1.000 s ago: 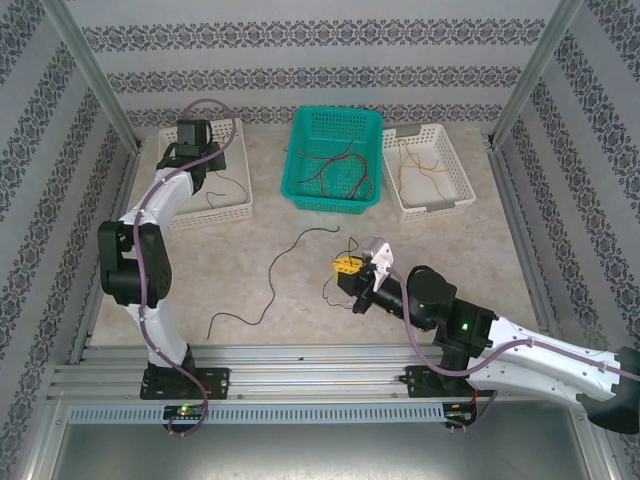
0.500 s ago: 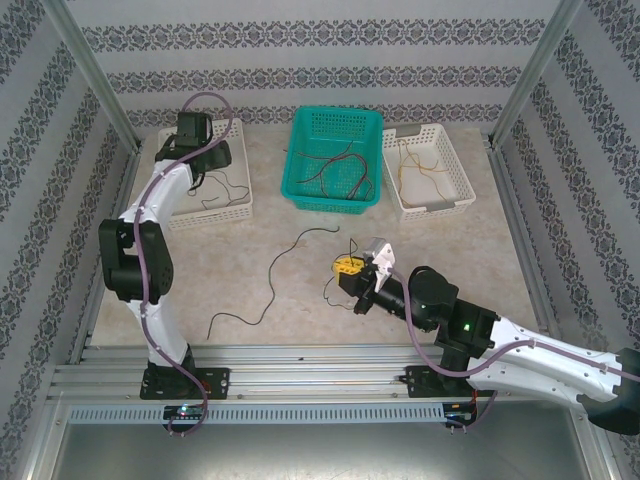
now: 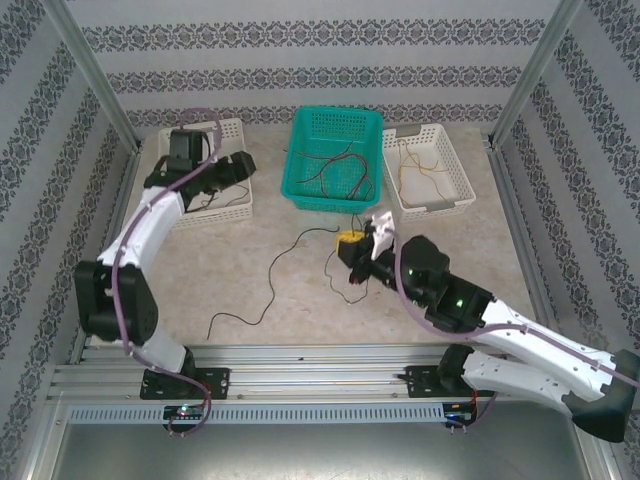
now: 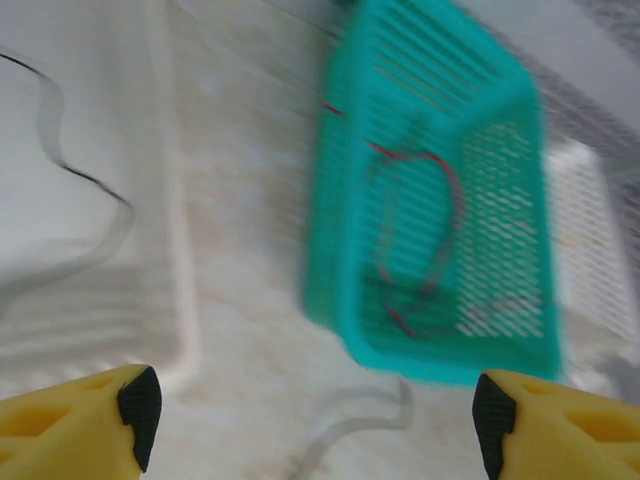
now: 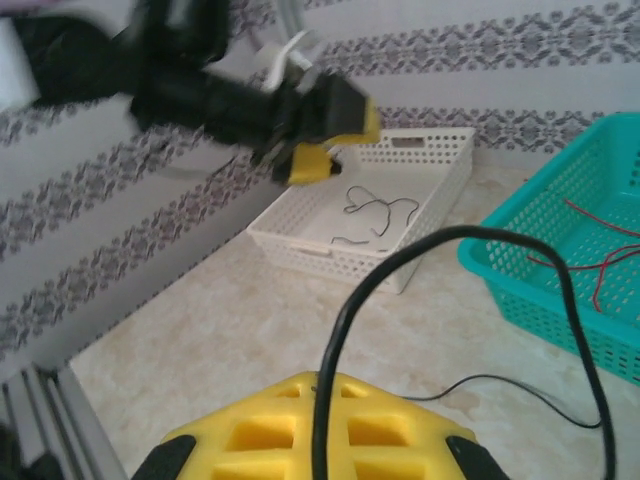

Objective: Untangle the cables

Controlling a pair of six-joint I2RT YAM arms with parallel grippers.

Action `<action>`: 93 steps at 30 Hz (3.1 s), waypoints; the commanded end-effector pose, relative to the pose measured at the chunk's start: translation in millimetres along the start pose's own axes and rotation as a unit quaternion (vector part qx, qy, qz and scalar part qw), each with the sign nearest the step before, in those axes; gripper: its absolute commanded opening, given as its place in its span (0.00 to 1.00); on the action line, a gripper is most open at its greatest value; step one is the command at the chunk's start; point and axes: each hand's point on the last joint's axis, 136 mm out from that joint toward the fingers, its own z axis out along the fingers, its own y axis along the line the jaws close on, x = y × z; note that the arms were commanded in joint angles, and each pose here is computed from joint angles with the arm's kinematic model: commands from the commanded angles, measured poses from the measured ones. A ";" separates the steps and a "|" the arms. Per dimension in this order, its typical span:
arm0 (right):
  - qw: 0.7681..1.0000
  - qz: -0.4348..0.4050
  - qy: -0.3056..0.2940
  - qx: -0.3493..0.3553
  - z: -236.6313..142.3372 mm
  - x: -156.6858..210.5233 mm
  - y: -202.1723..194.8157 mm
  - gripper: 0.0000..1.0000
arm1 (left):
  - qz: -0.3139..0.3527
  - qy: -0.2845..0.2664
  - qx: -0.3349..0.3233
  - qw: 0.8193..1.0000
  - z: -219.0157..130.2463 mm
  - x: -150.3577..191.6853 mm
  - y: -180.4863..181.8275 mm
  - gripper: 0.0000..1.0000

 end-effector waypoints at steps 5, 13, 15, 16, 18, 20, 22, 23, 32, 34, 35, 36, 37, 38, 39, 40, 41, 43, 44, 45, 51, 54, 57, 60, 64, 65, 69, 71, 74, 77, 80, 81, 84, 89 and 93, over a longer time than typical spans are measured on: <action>0.994 0.092 0.022 -0.057 12.3 -41.1 9.2 0.00 | 0.049 -0.034 0.278 0.959 -43.8 50.3 -110.8 1.00; 0.984 0.147 0.037 -0.098 26.3 -60.2 9.3 0.00 | 0.130 0.004 0.414 0.901 -72.2 127.0 -149.3 1.00; 0.982 0.151 0.041 -0.101 29.9 -59.9 9.7 0.00 | 0.142 0.018 0.433 0.890 -75.6 141.3 -158.9 1.00; 0.982 0.153 0.043 -0.101 31.1 -59.4 9.1 0.00 | 0.148 0.025 0.441 0.885 -76.8 147.6 -162.9 1.00; 0.980 0.160 0.046 -0.104 34.1 -59.4 8.0 0.00 | 0.155 0.039 0.457 0.875 -79.7 159.6 -170.1 1.00; 0.979 0.166 0.050 -0.104 37.0 -58.5 6.0 0.00 | 0.158 0.043 0.467 0.869 -82.2 167.3 -174.4 1.00; 0.978 0.172 0.054 -0.103 40.5 -57.1 3.9 0.00 | 0.158 0.049 0.476 0.864 -84.4 173.7 -177.5 1.00; 0.977 0.175 0.056 -0.105 42.4 -57.1 4.1 0.00 | 0.159 0.052 0.482 0.860 -86.4 177.2 -179.9 1.00; 0.974 0.187 0.063 -0.115 49.1 -59.3 6.7 0.00 | 0.173 0.087 0.466 0.864 -80.7 193.4 -180.1 0.47; 0.974 0.187 0.064 -0.114 48.0 -58.3 6.6 0.00 | 0.178 0.090 0.459 0.866 -80.7 193.8 -179.3 0.36; 0.974 0.187 0.064 -0.113 47.9 -58.0 6.0 0.00 | 0.180 0.090 0.457 0.867 -80.6 193.7 -179.0 0.33; 0.974 0.187 0.066 -0.113 47.9 -56.4 6.1 0.00 | 0.182 0.090 0.455 0.867 -80.8 193.2 -179.2 0.27; 0.974 0.188 0.066 -0.112 47.6 -55.7 5.4 0.00 | 0.184 0.091 0.452 0.868 -80.9 192.7 -179.5 0.18; 0.974 0.188 0.068 -0.111 47.4 -54.5 5.2 0.00 | 0.185 0.091 0.449 0.870 -80.4 192.0 -179.4 0.09; 0.974 0.188 0.067 -0.109 46.9 -54.3 4.2 0.00 | 0.189 0.091 0.445 0.870 -80.7 191.0 -179.9 0.00; 0.974 0.186 0.066 -0.107 46.5 -53.7 3.4 0.00 | 0.190 0.091 0.441 0.872 -80.8 190.0 -179.8 0.00; 0.975 0.184 0.067 -0.103 46.4 -52.4 1.6 0.00 | 0.191 0.088 0.438 0.874 -81.5 188.0 -180.1 0.00; 0.979 0.177 0.064 -0.084 45.1 -48.5 -5.6 0.03 | 0.197 0.079 0.427 0.879 -85.2 182.3 -181.4 0.00; 0.980 0.174 0.062 -0.075 43.5 -46.9 -9.1 0.06 | 0.200 0.076 0.418 0.883 -85.8 179.4 -180.3 0.00; 0.981 0.172 0.058 -0.068 41.3 -45.5 -12.6 0.10 | 0.204 0.069 0.409 0.887 -88.1 175.3 -179.6 0.00; 0.989 0.141 0.024 -0.032 19.9 -46.8 -27.2 0.49 | 0.195 0.019 0.334 0.922 -93.6 128.6 -158.6 0.00; 0.993 0.119 0.001 -0.006 4.9 -46.5 -36.8 0.61 | 0.181 -0.019 0.314 0.932 -106.4 92.8 -151.1 0.00; 0.995 0.096 -0.012 0.014 -9.5 -42.8 -43.8 0.67 | 0.187 -0.063 0.290 0.936 -131.3 52.1 -153.8 0.00; 0.995 0.088 -0.019 0.035 -19.0 -34.7 -55.0 0.72 | 0.212 -0.095 0.268 0.935 -159.1 22.1 -167.0 0.00; 0.994 0.096 -0.004 0.043 -21.9 -13.5 -65.9 0.73 | 0.229 -0.157 0.206 0.938 -190.8 -22.1 -171.1 0.00; 0.994 0.098 0.001 0.044 -21.3 -7.5 -67.5 0.73 | 0.229 -0.174 0.190 0.939 -197.8 -33.7 -170.0 0.00; 0.993 0.111 0.016 0.041 -18.9 12.2 -72.2 0.74 | 0.208 -0.239 0.147 0.937 -224.0 -81.8 -168.6 0.00; 0.992 0.116 0.020 0.035 -17.3 17.3 -71.4 0.74 | 0.204 -0.259 0.126 0.936 -228.1 -99.1 -167.0 0.00; 0.992 0.120 0.031 0.017 -15.0 22.2 -66.1 0.74 | 0.200 -0.280 0.100 0.934 -227.7 -122.5 -159.6 0.00; 0.992 0.120 0.041 0.005 -13.7 28.0 -61.7 0.74 | 0.191 -0.287 0.073 0.936 -217.7 -144.0 -143.1 0.00; 0.992 0.115 0.047 -0.004 -15.7 34.4 -58.2 0.75 | 0.182 -0.286 0.040 0.940 -199.6 -160.8 -121.5 0.00; 0.992 0.114 0.047 -0.005 -16.8 35.6 -57.5 0.74 | 0.179 -0.286 0.033 0.941 -194.8 -164.7 -115.9 0.00; 0.993 0.110 0.050 -0.010 -20.8 40.0 -55.3 0.75 | 0.169 -0.290 -0.007 0.942 -178.3 -174.8 -92.7 0.00; 0.992 0.110 0.062 -0.021 -23.6 52.8 -50.6 0.75 | 0.161 -0.273 -0.049 0.947 -144.9 -175.5 -58.3 0.00; 0.990 0.112 0.075 -0.028 -21.5 65.1 -47.5 0.75 | 0.149 -0.261 -0.078 0.951 -121.0 -169.3 -25.4 0.00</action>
